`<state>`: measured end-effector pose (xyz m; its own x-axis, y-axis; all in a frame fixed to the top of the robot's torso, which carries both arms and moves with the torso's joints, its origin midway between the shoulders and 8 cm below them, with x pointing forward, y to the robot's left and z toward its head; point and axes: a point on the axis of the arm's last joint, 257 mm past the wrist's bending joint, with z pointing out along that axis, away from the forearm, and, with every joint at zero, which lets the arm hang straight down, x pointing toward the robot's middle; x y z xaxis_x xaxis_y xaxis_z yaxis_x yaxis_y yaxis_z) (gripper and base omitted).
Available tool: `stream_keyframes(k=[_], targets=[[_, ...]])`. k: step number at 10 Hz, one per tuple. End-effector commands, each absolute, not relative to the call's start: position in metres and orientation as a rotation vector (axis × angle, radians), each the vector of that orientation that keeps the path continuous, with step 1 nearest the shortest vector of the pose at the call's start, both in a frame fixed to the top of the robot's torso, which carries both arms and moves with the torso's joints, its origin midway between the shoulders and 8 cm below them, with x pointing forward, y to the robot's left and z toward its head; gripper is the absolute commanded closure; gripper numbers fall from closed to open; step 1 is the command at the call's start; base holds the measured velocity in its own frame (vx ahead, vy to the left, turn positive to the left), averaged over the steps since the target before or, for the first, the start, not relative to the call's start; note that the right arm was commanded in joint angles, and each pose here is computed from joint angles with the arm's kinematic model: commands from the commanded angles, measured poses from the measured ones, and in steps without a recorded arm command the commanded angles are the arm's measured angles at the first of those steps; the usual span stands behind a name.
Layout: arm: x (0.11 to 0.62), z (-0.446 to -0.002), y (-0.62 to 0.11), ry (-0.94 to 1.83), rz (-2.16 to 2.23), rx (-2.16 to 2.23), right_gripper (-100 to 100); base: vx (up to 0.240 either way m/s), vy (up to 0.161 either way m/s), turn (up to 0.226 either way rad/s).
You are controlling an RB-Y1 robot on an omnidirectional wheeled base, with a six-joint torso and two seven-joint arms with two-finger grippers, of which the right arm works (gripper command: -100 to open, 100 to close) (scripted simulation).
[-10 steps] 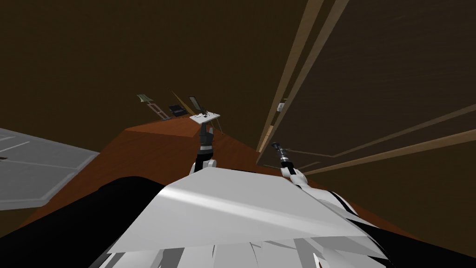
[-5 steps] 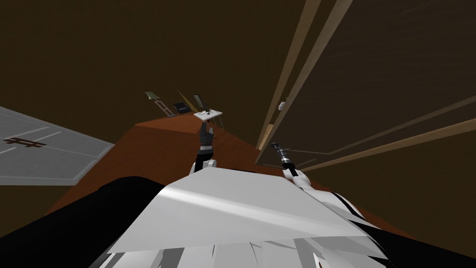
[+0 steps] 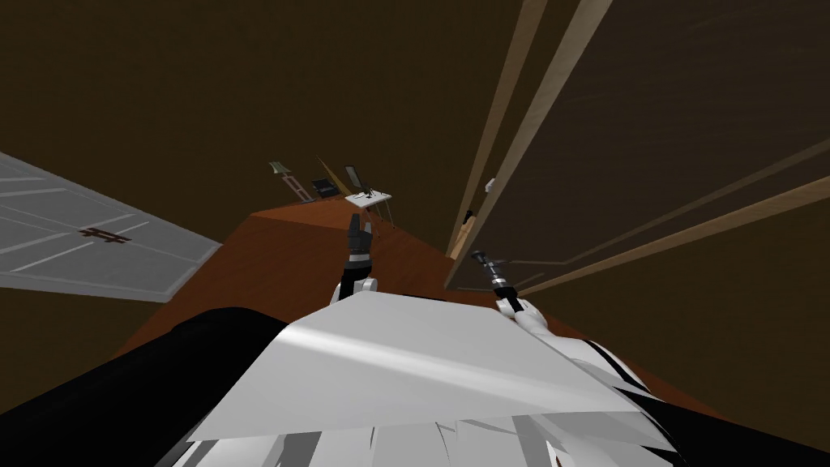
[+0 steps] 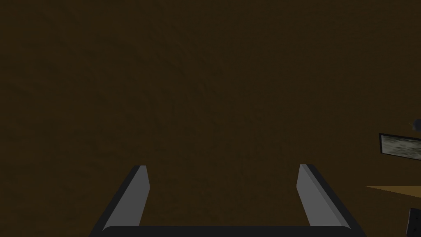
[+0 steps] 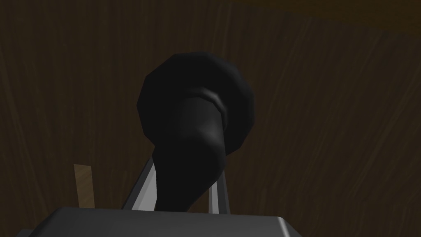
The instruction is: Pull the door open
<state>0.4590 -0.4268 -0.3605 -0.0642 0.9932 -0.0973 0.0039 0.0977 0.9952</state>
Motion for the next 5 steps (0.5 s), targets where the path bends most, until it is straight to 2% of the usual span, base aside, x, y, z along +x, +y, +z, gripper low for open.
stream_keyframes(k=[1, 5], targets=[[0.45, -0.358, -0.427, 1.318, 1.2, 1.091, 100, -0.231, -0.121, 0.155], [0.433, -0.356, -0.43, 1.347, 1.232, 1.062, 100, -0.162, -0.072, 0.101]])
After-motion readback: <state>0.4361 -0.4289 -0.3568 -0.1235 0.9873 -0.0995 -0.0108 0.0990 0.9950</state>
